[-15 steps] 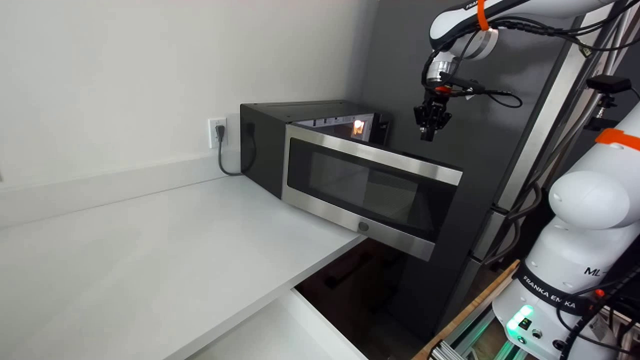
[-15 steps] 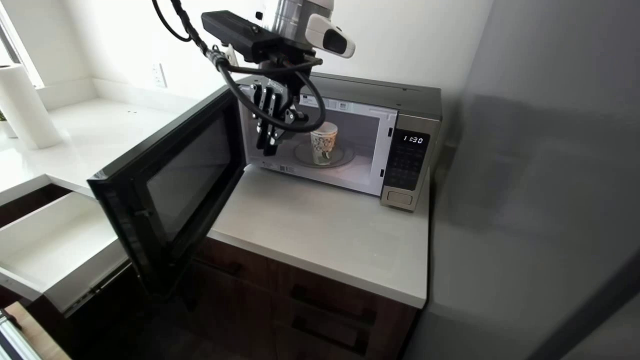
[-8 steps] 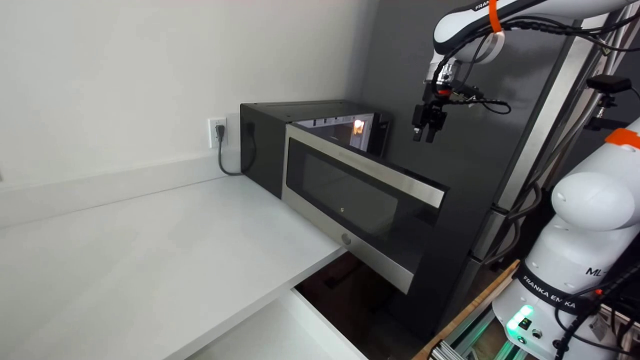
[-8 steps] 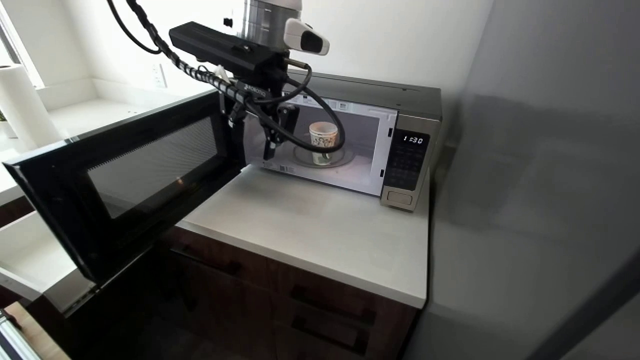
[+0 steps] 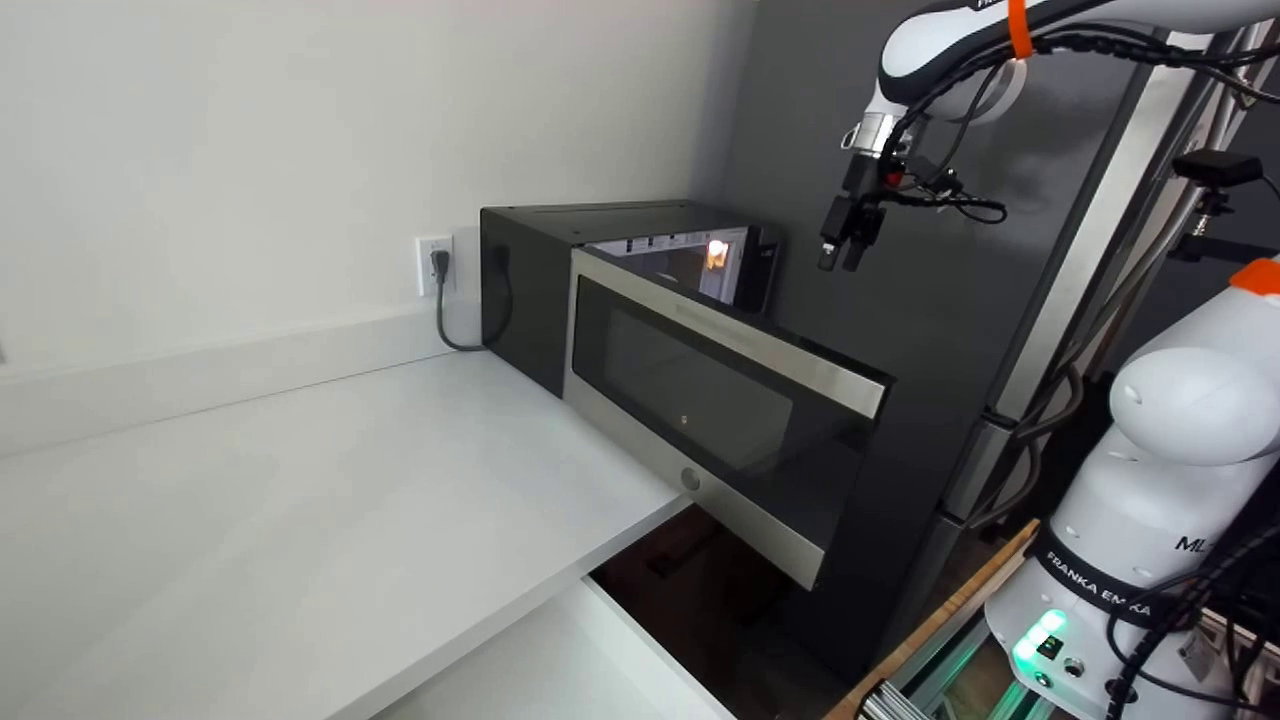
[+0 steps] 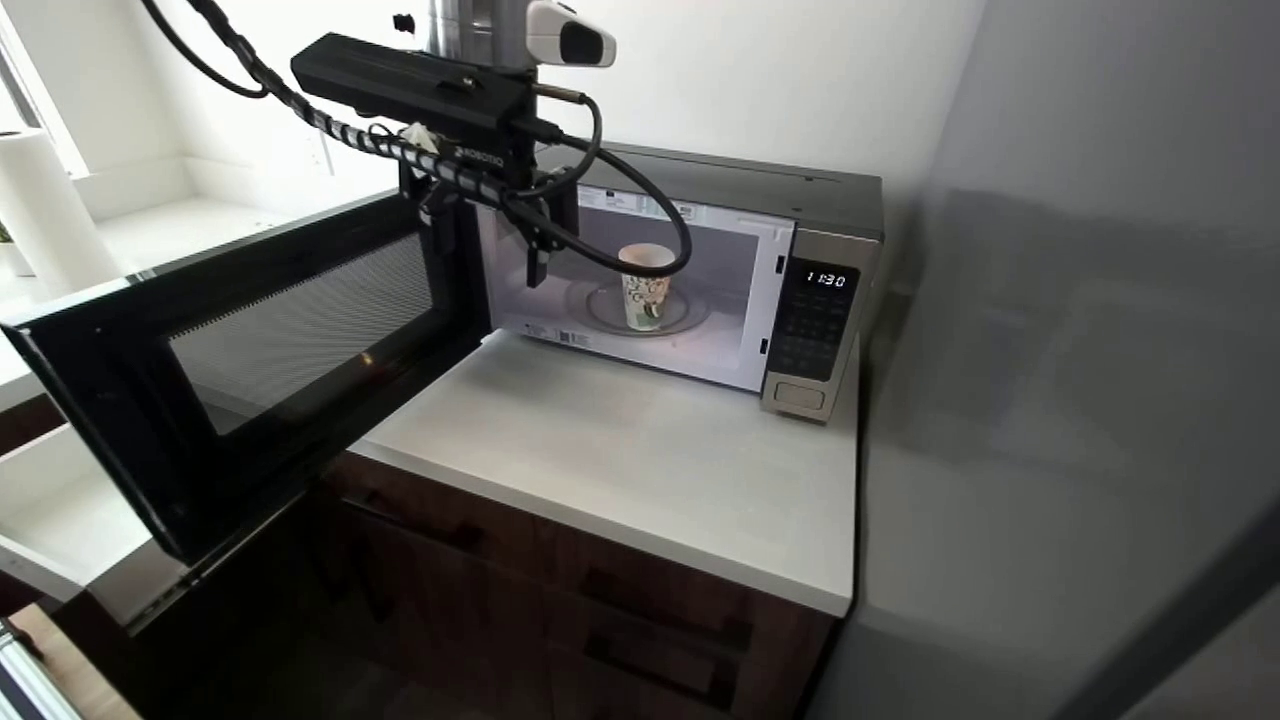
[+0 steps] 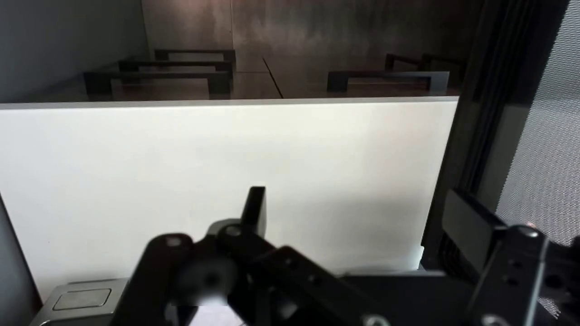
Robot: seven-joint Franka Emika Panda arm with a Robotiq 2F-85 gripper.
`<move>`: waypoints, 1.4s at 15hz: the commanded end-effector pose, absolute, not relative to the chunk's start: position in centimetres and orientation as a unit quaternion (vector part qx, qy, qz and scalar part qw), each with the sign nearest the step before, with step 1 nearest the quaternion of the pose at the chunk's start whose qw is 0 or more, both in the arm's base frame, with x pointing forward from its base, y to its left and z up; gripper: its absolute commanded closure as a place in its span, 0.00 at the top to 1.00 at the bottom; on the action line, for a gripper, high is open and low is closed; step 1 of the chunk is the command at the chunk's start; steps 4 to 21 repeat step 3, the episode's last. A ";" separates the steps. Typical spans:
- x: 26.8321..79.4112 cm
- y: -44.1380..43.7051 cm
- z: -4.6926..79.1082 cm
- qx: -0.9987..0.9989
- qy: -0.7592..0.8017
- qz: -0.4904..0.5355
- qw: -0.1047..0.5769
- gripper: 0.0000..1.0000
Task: Press the bottom right button of the microwave and open the microwave door
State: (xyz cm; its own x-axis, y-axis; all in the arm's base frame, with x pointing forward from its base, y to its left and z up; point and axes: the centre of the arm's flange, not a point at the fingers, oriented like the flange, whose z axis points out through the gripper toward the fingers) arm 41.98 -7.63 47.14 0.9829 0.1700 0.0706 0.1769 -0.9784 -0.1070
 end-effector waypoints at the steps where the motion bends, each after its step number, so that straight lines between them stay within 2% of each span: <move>1: 42.0 -7.7 47.0 -0.994 -0.086 -0.029 0.057 1.00; 21: 42.1 -7.7 46.9 -0.994 -0.086 -0.028 0.057 1.00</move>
